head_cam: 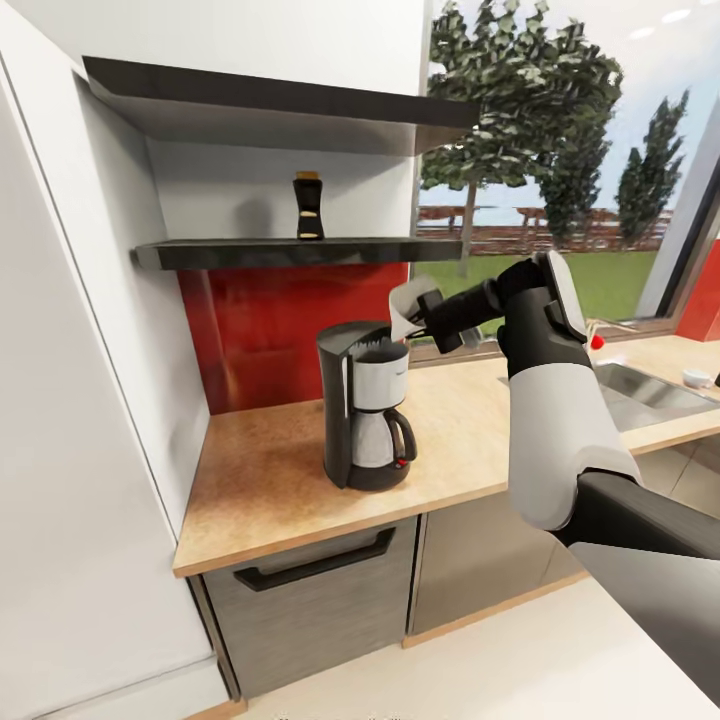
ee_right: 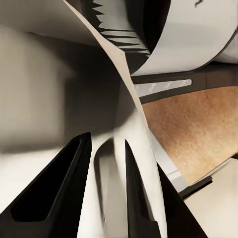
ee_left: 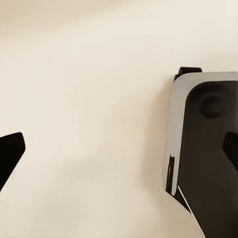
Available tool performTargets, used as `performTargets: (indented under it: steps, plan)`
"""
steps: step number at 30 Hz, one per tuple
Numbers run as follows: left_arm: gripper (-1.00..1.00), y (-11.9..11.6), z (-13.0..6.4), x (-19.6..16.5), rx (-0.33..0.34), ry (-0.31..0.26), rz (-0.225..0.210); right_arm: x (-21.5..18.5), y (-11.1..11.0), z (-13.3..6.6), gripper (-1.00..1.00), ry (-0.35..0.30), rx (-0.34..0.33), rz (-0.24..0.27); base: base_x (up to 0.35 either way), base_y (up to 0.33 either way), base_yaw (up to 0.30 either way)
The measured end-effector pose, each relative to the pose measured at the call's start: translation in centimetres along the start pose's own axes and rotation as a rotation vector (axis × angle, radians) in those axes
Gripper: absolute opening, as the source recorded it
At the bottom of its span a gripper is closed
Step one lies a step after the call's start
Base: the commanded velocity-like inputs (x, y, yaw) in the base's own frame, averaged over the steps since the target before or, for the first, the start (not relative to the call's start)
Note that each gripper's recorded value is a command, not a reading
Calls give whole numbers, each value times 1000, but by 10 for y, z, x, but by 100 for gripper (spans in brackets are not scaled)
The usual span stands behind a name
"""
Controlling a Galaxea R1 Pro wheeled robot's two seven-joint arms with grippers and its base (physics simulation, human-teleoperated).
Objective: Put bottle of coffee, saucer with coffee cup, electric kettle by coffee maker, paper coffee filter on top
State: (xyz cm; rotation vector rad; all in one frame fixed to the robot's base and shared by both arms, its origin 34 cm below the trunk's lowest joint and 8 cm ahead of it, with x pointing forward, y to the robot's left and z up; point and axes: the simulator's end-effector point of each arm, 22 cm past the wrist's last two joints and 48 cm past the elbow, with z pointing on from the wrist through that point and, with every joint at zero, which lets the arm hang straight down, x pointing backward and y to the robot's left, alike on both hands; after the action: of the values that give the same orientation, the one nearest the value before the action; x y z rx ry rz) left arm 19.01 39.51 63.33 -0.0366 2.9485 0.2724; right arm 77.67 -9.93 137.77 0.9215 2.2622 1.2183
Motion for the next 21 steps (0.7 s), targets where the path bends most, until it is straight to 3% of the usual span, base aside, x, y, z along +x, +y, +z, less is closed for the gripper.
performTargets:
  steps: [21]
  plan:
    - [100,-1,0,2,3,5,2,-1,-2,3,-100,1,5,-1,0,0,0]
